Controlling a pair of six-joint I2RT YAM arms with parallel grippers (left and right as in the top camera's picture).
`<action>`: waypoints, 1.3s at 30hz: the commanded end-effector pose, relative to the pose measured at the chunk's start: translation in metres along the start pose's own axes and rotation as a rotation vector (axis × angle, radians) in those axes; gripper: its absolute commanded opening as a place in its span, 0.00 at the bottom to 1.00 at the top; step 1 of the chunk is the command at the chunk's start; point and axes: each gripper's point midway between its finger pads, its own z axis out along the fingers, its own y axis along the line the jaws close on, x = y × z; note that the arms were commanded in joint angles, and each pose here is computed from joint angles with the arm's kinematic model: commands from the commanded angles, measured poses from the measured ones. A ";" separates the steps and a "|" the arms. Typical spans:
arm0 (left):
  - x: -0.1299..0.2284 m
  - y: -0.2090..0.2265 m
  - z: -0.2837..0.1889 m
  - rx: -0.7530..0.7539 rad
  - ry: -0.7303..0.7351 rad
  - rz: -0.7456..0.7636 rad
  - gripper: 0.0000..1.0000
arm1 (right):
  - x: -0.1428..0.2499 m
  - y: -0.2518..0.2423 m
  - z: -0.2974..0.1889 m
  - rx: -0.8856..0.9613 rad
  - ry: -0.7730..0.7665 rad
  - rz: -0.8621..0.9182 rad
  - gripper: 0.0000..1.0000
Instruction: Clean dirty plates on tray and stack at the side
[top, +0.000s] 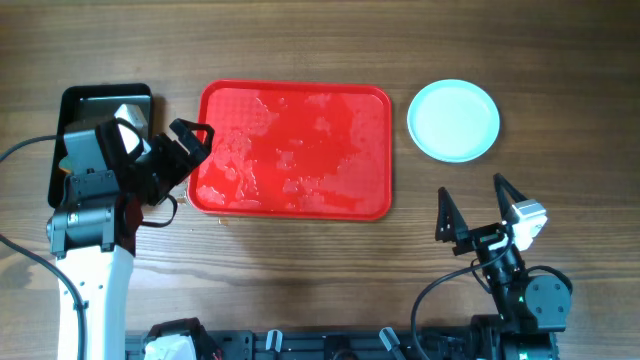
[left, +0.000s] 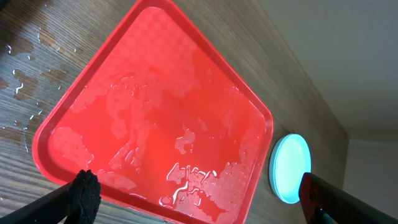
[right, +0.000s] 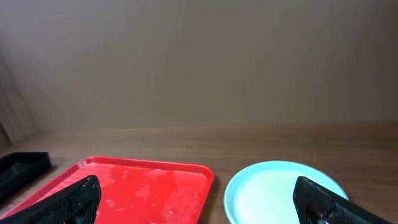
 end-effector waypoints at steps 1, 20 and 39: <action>0.002 -0.003 0.001 0.014 0.013 -0.002 1.00 | -0.004 -0.010 0.000 0.050 -0.054 -0.051 1.00; 0.002 -0.003 0.001 0.014 0.013 -0.002 1.00 | 0.036 -0.042 0.000 0.205 0.056 -0.187 1.00; 0.002 -0.003 0.001 0.014 0.013 -0.002 1.00 | 0.036 -0.043 0.000 0.208 0.055 -0.183 1.00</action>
